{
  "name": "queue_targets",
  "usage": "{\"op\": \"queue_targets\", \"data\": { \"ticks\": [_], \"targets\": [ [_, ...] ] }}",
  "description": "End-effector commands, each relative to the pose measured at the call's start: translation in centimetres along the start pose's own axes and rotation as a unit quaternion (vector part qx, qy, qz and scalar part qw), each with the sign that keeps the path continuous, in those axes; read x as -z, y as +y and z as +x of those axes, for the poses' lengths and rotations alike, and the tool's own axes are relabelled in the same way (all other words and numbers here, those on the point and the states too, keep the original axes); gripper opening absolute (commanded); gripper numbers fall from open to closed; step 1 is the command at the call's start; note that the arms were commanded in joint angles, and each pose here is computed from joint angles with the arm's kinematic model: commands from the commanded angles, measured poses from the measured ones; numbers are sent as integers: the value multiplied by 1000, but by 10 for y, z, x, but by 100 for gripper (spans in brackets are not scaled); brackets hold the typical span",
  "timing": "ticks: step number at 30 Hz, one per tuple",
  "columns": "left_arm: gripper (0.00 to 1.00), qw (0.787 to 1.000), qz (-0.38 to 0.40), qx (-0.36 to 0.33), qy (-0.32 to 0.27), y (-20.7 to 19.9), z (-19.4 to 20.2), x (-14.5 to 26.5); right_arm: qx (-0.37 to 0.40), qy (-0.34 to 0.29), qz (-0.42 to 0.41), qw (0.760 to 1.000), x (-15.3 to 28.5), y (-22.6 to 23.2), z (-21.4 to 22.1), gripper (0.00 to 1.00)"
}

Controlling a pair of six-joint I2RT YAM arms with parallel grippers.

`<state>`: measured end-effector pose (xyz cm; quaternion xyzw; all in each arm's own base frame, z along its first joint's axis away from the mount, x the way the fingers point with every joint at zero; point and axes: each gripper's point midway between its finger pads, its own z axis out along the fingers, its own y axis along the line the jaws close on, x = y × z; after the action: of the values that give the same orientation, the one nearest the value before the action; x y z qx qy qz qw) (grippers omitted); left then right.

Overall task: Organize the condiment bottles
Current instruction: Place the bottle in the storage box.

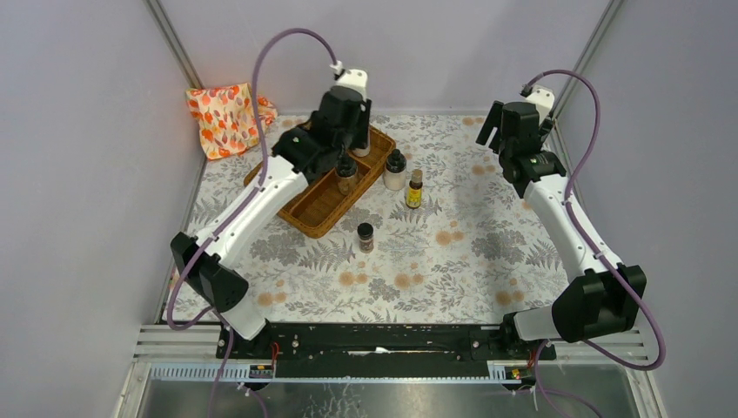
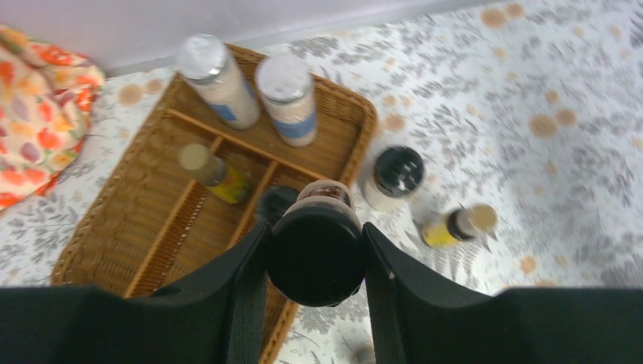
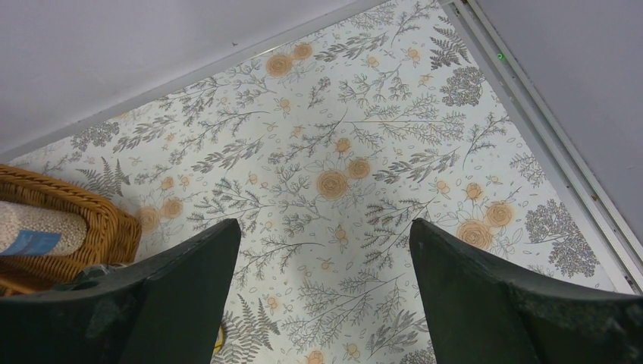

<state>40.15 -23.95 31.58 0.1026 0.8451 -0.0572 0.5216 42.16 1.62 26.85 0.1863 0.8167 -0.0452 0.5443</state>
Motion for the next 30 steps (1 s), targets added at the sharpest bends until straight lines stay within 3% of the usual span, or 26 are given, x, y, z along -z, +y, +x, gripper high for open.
{"op": "queue_targets", "data": {
  "ticks": [1, 11, 17, 30],
  "targets": [
    [0, 997, -56, 49, -16, 49, -27, -9, -20, -34, -12, 999, 15, 3, -32, 89],
    [0, 986, -133, 98, -30, 138, -39, -39, -23, -40, -7, 999, 12, 4, -39, 89],
    [0, 980, -170, 98, -32, 165, -39, -54, -30, -36, -10, 999, 6, 9, -38, 89],
    [0, 970, -215, 118, -2, 209, 3, -90, -40, -30, -29, 998, -12, 25, -34, 89]
  ]
}}
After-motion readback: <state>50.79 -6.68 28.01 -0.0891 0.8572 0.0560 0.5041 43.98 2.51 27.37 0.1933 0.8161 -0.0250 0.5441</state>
